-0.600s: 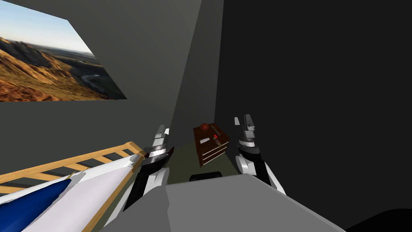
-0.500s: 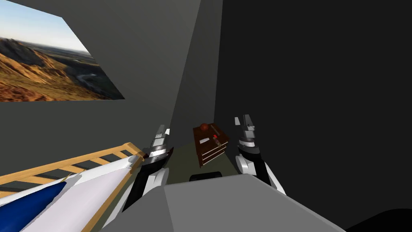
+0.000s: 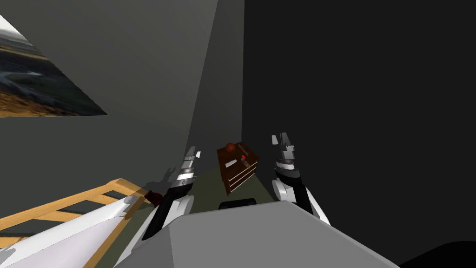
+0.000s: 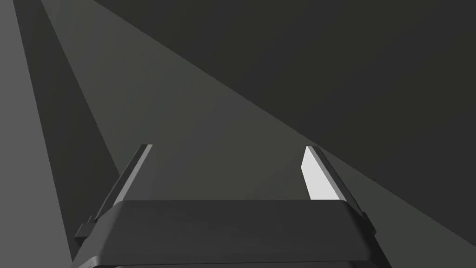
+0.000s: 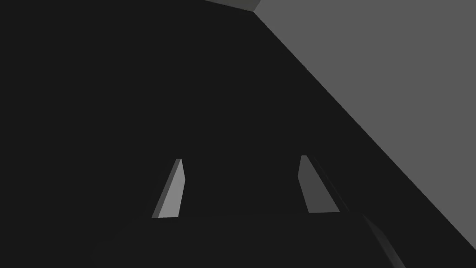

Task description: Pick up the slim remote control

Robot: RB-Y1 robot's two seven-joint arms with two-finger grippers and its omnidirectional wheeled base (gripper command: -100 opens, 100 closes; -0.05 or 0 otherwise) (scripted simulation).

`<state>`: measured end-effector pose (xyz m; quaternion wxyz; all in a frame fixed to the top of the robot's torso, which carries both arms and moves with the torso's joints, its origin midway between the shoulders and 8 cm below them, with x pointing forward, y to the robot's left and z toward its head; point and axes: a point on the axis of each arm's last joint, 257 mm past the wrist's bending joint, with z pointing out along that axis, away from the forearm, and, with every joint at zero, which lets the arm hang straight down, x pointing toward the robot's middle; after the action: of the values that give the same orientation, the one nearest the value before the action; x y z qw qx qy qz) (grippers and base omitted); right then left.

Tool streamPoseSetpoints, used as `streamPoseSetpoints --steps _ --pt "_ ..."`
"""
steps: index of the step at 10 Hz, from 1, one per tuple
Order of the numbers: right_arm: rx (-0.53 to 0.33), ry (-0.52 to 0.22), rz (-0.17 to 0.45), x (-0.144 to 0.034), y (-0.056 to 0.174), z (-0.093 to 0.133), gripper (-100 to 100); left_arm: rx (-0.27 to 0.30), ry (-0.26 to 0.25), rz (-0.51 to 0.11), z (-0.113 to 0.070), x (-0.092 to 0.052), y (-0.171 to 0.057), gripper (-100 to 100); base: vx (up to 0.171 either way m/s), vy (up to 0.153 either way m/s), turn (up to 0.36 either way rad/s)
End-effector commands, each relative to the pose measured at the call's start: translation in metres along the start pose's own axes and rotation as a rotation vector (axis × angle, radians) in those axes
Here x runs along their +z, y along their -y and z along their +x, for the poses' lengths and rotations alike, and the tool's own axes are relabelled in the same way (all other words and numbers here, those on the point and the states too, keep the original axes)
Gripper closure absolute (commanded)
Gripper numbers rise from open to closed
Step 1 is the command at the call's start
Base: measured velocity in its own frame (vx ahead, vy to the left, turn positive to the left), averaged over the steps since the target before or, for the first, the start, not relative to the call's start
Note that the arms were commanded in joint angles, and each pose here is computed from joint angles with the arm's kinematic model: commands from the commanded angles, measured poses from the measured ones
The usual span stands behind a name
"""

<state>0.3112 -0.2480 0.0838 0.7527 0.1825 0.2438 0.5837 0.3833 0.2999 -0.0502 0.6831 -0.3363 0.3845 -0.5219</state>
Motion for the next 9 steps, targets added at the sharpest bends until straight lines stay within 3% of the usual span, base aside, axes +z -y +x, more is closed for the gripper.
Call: streamPoseSetpoints --steps 1,5,6,8,9 --pt "0.000 0.000 0.000 0.000 0.000 0.000 0 -0.067 -0.024 -0.065 0.002 -0.002 -0.026 -100 0.009 -0.062 -0.303" --pt "0.000 0.000 0.000 0.000 0.000 0.000 0 -0.248 -0.048 -0.261 0.002 -0.014 -0.101 -100 0.023 -0.059 -0.382" --pt "0.000 0.000 0.000 0.000 0.000 0.000 0 -0.256 -0.043 -0.277 0.001 -0.018 -0.109 -100 0.027 -0.026 -0.168" --pt "0.000 0.000 0.000 0.000 0.000 0.000 0 -0.350 -0.033 -0.386 -0.002 -0.027 -0.146 -100 0.030 -0.030 -0.328" --pt "0.000 0.000 0.000 0.000 0.000 0.000 0 -0.355 -0.025 -0.407 -0.004 -0.033 -0.156 -100 0.026 -0.021 -0.224"
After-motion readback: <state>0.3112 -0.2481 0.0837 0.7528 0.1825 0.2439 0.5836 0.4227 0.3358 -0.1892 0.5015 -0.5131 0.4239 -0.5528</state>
